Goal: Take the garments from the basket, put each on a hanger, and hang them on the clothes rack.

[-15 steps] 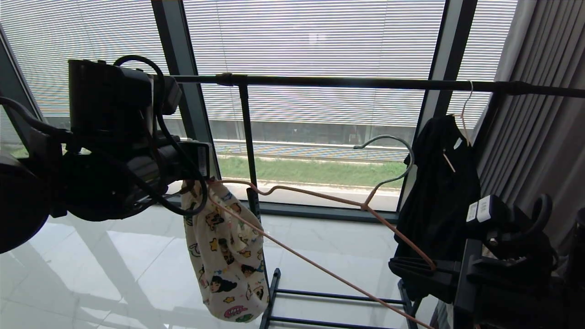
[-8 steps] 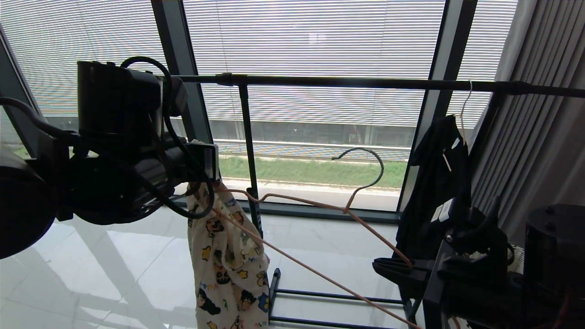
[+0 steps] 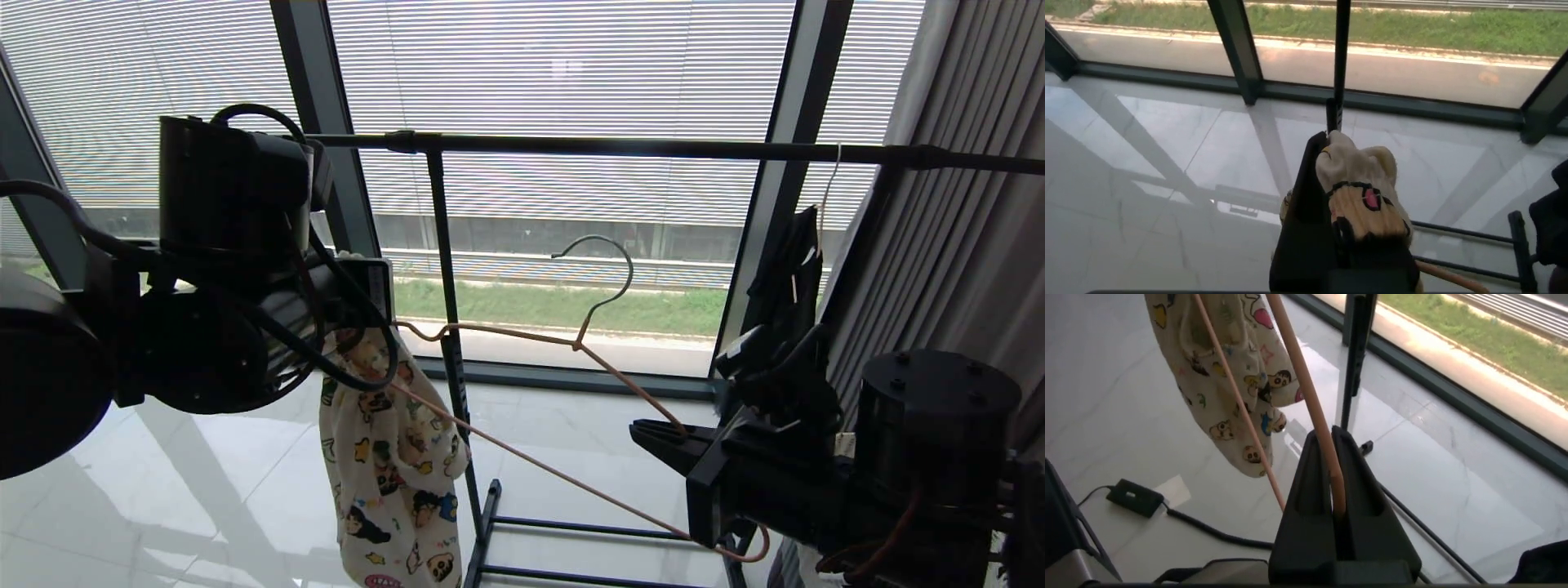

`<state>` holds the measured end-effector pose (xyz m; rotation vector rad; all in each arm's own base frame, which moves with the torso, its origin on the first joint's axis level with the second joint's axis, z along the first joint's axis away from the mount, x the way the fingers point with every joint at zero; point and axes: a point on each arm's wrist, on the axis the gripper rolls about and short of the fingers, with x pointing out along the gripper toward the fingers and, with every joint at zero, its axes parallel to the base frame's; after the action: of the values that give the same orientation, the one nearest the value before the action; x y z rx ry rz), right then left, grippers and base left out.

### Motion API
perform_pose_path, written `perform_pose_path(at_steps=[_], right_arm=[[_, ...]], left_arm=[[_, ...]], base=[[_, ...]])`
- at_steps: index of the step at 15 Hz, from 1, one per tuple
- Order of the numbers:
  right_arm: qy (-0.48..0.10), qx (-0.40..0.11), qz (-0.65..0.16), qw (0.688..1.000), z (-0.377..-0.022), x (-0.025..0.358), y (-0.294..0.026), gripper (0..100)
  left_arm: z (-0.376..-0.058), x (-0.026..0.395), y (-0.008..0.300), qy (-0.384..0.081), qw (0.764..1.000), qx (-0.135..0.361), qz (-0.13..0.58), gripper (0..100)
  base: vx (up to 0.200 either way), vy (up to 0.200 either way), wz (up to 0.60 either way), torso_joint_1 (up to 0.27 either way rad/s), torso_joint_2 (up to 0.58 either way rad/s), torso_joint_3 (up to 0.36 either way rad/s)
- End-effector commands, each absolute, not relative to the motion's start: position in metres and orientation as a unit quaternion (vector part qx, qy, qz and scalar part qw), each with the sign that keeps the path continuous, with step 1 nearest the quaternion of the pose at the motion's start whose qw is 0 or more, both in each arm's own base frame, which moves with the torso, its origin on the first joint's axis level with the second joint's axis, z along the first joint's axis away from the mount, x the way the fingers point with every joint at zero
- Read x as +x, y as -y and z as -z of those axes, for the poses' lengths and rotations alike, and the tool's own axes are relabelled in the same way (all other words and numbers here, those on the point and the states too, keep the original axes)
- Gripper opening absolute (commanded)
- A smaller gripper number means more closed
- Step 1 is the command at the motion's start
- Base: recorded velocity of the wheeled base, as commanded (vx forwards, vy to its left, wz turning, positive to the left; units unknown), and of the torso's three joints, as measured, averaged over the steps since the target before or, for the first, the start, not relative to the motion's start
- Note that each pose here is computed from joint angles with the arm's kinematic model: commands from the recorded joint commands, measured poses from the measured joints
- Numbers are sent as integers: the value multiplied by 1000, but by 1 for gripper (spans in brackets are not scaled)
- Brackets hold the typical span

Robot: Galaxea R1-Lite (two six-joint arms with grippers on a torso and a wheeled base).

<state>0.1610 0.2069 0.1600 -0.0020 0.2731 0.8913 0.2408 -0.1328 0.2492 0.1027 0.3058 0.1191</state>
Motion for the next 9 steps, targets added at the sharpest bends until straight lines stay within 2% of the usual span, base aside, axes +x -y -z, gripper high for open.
perform_pose_path(at_steps=[1,6,9], right_arm=[[-137,-4,-431,892,-156,165,-222,0],[-133,9,-452,882,-160,155,-245,0],[-146,9,-464,873,-155,145,-252,0]], left_arm=[[-245,244,137,-154,984,53,-75,0],[-245,264,141,-134,977,28,-166,0],[-250,262,142,-128,978,24,-161,0]], base=[[0,0,0,0,0,0],[0,0,0,0,0,0],[0,0,0,0,0,0]])
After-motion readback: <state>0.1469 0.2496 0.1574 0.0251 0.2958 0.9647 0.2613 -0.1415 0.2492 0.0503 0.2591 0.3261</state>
